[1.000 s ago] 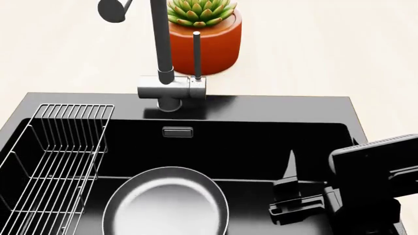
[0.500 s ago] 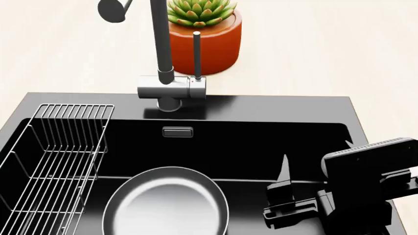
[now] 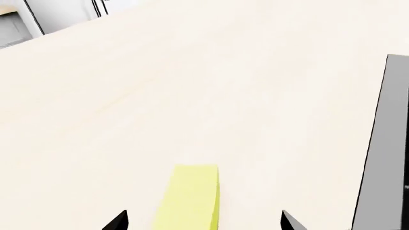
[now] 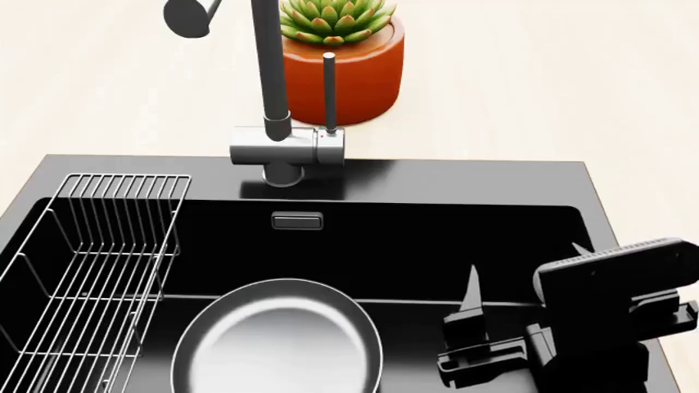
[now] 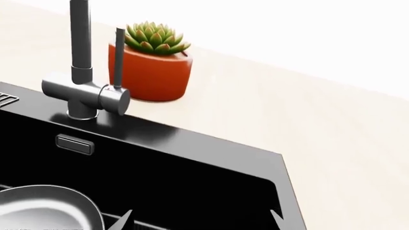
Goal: Pick the pan and sponge and place them into the sink. Then turn on the water.
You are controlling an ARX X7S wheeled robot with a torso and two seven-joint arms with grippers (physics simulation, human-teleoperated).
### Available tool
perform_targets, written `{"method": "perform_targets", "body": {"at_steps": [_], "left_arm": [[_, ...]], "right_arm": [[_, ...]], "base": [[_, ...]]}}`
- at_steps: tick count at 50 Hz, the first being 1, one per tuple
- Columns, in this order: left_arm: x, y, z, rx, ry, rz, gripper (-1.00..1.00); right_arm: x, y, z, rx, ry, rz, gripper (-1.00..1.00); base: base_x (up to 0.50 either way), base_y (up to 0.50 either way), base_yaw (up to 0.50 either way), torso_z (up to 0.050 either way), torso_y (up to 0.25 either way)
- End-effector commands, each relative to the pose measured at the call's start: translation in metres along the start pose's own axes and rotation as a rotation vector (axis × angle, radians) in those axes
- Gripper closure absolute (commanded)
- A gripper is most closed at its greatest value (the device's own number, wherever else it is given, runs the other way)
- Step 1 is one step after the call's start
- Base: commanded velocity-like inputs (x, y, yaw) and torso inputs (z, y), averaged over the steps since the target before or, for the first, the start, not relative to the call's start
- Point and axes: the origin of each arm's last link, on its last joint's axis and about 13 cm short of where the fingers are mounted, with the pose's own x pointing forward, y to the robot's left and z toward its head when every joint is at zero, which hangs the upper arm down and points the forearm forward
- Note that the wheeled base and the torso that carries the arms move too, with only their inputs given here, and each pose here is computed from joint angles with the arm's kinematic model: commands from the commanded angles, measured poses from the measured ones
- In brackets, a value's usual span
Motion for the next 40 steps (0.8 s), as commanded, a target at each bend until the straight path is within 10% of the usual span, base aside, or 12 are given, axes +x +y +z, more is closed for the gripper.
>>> {"method": "perform_targets", "body": {"at_steps": [1,35,36,40], "left_arm": [[0.010,0.001,0.003,-0.003,-0.007,0.017,-1.00],[0.039,0.012,-0.034,-0.097,0.190,-0.021,-1.00],[0.038,0.012,-0.033,-0.095,0.187,-0.020,1.00],[0.033,0.008,-0.029,-0.104,0.168,-0.023,1.00]], "right_arm": [[0.000,0.000,-0.002,0.003,0.003,-0.001,-1.00],[0.004,0.003,-0.003,0.003,0.018,0.007,-1.00],[0.004,0.003,-0.003,0.004,0.016,0.006,-1.00],[0.004,0.003,-0.002,-0.001,0.016,0.005,-1.00]], "base": [[0.00,0.00,0.00,0.000,0.000],[0.00,0.00,0.00,0.000,0.000],[0.00,0.00,0.00,0.000,0.000],[0.00,0.00,0.00,0.000,0.000]]}}
